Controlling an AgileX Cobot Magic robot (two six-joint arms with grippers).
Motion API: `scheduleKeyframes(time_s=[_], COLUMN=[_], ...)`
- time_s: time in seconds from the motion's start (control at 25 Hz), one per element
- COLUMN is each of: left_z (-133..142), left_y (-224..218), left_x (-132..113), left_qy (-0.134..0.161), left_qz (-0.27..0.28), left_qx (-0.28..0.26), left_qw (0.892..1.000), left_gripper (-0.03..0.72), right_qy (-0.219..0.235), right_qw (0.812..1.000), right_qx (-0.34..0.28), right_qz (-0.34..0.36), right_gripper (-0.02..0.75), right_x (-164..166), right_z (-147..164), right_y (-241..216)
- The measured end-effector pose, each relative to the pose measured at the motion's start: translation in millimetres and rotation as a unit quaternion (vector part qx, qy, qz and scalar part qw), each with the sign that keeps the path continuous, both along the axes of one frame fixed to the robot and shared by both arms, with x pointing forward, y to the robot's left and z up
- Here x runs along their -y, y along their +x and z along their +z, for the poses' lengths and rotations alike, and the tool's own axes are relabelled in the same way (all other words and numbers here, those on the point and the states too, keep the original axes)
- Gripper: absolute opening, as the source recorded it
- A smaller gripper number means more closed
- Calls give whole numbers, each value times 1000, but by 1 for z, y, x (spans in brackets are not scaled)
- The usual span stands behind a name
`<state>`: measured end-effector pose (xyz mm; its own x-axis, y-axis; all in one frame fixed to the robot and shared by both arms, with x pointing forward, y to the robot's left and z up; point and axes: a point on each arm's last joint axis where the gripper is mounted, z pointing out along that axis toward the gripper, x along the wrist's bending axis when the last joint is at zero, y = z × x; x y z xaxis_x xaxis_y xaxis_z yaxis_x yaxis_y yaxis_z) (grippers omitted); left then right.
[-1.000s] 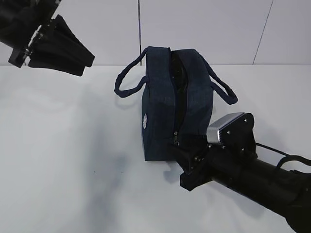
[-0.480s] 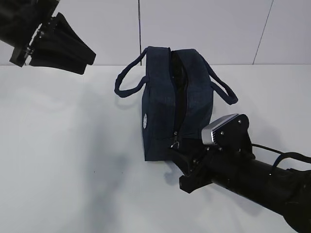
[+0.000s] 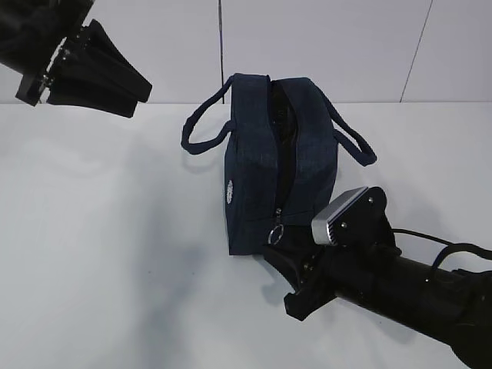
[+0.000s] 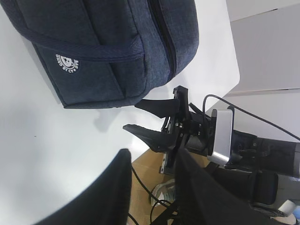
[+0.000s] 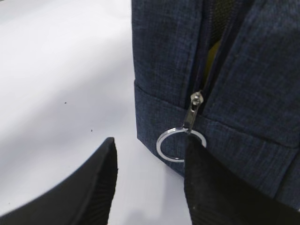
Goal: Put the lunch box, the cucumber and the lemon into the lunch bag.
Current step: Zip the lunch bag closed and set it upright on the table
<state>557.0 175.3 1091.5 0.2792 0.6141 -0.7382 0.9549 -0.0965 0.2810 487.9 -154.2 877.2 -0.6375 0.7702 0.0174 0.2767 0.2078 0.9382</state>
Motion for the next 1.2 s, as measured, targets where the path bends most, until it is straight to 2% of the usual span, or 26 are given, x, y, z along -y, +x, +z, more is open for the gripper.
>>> scheduleKeyframes(time_s=[0.28, 0.56, 1.2], left_z=[0, 0, 0], left_y=[0, 0, 0], left_x=[0, 0, 0], left_qy=[0, 0, 0], left_qz=[0, 0, 0], left_qx=[0, 0, 0], left_qw=[1000, 1000, 1000], left_gripper=[228, 228, 228], right_qy=[-37, -48, -44], right_qw=[999, 999, 998], right_qx=[-16, -23, -32], right_qz=[0, -8, -17], right_gripper=[369, 369, 369], right_x=[-4, -6, -8], right_z=[-1, 0, -14], right_y=[12, 20, 26])
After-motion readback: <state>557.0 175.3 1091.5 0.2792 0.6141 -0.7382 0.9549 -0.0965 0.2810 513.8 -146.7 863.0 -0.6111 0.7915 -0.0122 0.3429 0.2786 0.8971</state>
